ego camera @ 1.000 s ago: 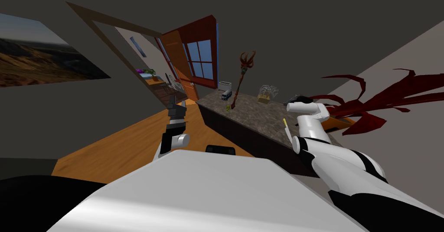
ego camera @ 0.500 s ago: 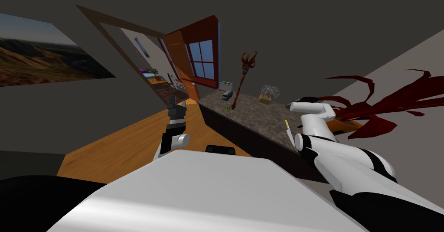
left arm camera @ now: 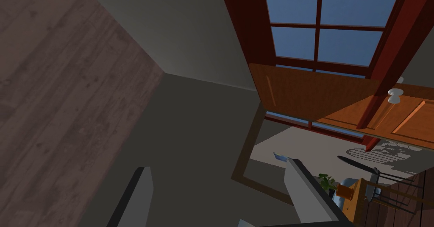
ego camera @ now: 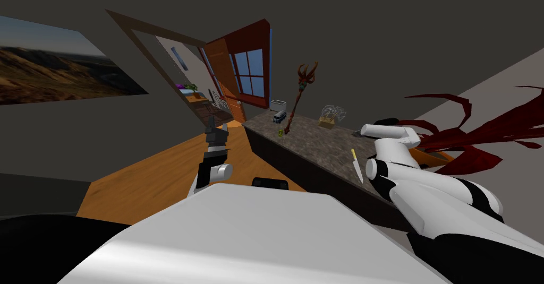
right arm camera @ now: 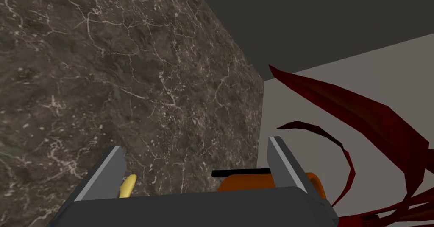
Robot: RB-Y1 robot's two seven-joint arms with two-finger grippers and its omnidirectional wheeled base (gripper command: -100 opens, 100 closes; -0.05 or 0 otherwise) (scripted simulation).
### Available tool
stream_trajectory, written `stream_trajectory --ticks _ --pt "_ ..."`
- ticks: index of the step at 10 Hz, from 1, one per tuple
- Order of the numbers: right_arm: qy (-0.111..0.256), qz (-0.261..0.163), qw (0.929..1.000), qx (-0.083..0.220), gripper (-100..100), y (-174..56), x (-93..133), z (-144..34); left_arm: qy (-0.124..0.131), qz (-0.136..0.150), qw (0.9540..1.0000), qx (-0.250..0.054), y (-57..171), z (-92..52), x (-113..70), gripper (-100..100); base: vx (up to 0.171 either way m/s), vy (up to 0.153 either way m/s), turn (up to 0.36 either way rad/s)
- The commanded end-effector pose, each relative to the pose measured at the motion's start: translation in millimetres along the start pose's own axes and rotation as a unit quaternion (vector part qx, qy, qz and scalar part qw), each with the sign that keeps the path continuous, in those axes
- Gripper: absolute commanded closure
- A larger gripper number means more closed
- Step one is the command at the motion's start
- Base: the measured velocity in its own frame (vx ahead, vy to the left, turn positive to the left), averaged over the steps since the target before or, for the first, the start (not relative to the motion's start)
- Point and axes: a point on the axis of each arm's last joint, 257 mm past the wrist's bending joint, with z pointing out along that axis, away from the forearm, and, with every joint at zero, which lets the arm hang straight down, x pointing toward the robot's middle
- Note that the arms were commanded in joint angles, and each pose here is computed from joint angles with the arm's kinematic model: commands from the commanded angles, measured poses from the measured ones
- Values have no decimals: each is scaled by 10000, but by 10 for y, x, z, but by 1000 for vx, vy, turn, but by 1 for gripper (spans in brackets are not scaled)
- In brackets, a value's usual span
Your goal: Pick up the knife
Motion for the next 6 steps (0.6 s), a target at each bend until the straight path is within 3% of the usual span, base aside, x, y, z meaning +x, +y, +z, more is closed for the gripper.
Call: stream_trajectory --ticks 1,3,4,5,6 --pt "-301 443 9982 254 -100 -65 -231 24 0 0 10000 0 0 0 0 0 8 -50 87" --pt "-421 481 9973 359 -100 -126 -294 20 0 0 10000 0 0 0 0 0 6 -36 21" --pt "-639 868 9926 564 -100 -156 -416 -2 0 0 10000 0 0 0 0 0 3 -31 82" --pt "-788 888 9907 668 -100 -259 -547 27 0 0 10000 0 0 0 0 0 6 -44 50" --pt "-987 1234 9838 851 -100 -310 -672 6 0 0 10000 0 0 0 0 0 -3 -63 57"
